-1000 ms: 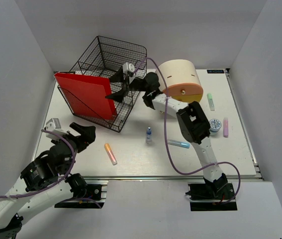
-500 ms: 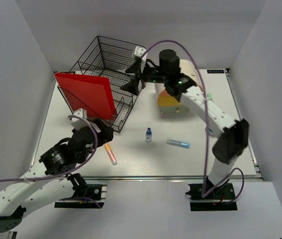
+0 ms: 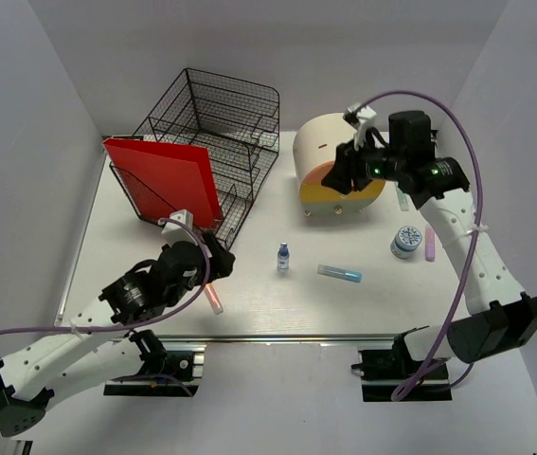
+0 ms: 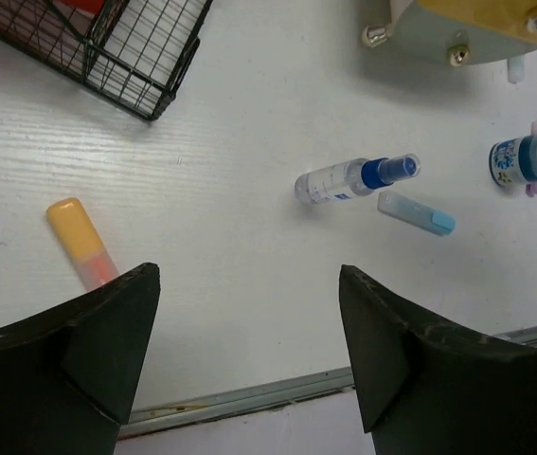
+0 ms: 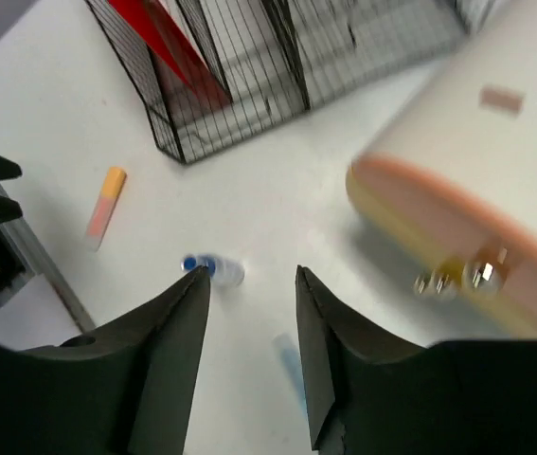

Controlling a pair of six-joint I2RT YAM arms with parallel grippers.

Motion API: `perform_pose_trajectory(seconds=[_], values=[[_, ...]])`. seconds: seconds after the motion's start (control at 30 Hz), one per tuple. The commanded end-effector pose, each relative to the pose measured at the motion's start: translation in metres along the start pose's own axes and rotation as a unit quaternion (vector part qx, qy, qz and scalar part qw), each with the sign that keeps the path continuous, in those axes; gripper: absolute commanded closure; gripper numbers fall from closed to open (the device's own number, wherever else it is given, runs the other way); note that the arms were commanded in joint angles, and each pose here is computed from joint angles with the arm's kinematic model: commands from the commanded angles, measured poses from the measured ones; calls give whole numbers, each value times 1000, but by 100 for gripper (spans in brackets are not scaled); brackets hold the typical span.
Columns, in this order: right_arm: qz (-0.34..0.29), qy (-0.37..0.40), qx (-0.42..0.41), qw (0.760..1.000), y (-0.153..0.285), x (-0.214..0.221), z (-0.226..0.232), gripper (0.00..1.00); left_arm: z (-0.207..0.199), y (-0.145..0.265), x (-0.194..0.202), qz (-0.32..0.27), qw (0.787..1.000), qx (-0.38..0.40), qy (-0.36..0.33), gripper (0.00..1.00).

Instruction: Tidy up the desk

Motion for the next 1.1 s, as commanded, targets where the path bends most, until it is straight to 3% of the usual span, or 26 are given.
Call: perform_pose_trajectory(seconds=[0.0,0.23,0.47,0.67,1.07], values=[[33,-59,38,997,9,27,-14,51,-1,1,2,3,1000,24,5,14],[14,-97,136,986,13,38,-30,34,7,11,5,-12,999,37,18,13],[29,-171,216,961,-14,40,-59,37,8,11,8,-7,999,39,23,13],[-15,-169,235,957,-24,33,-70,42,12,16,7,-16,999,38,33,12],[-19,-179,249,952,-46,36,-89,44,18,18,12,-18,998,33,43,12]])
Point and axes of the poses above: each gripper's point midway between its finger pads, its own y axis back along the fingers, its own z axis along the line the jaws close on, x = y × z, the point moved 10 cm from there along y, back along the fingers, and after that the axes turned 11 degrees about -y, right-handed, at the moved point
